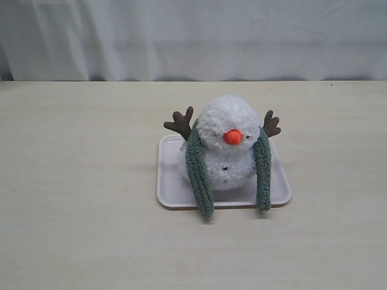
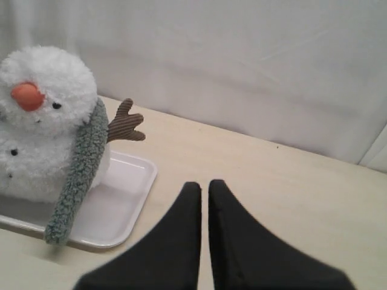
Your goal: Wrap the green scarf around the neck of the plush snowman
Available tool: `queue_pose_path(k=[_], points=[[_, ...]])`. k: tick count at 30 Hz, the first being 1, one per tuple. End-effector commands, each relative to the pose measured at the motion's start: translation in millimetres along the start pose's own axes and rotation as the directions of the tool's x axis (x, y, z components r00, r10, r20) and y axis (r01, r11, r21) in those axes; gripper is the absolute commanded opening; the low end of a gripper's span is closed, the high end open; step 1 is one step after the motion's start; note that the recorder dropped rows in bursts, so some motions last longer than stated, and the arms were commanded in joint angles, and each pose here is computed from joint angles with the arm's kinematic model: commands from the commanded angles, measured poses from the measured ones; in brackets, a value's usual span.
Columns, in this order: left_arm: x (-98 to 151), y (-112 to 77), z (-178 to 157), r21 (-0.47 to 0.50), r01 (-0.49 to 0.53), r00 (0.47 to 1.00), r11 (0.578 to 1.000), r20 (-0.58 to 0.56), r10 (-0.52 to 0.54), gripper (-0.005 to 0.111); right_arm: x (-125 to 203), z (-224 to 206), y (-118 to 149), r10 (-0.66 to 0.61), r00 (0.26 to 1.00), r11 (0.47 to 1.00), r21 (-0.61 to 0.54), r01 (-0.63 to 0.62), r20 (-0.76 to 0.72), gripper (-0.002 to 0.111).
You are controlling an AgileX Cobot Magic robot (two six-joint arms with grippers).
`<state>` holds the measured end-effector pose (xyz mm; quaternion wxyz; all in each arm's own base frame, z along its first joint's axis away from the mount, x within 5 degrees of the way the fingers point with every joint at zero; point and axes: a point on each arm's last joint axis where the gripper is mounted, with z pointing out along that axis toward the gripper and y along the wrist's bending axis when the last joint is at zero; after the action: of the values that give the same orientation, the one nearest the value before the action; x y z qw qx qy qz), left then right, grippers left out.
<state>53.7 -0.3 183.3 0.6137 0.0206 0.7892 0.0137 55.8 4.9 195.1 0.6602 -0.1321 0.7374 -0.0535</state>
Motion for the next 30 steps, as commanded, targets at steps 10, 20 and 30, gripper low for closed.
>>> queue_pose_path(k=[10,20,30], points=[[-0.8,-0.4,0.0,0.006,0.002,1.0,1.0,0.014,-0.003,0.0,13.1,-1.0,2.4,-0.001,0.991,1.0,-0.022,-0.002,-0.135,0.004],[-0.6,-0.4,0.0,0.006,0.002,1.0,1.0,0.013,-0.003,0.0,13.1,-1.0,2.5,0.002,0.991,1.0,-0.023,-0.005,-0.135,0.004],[-0.6,-0.4,0.0,0.006,0.002,1.0,1.0,0.013,-0.003,0.0,12.8,-0.9,2.4,0.002,0.991,1.0,-0.022,-0.005,-0.13,0.004]])
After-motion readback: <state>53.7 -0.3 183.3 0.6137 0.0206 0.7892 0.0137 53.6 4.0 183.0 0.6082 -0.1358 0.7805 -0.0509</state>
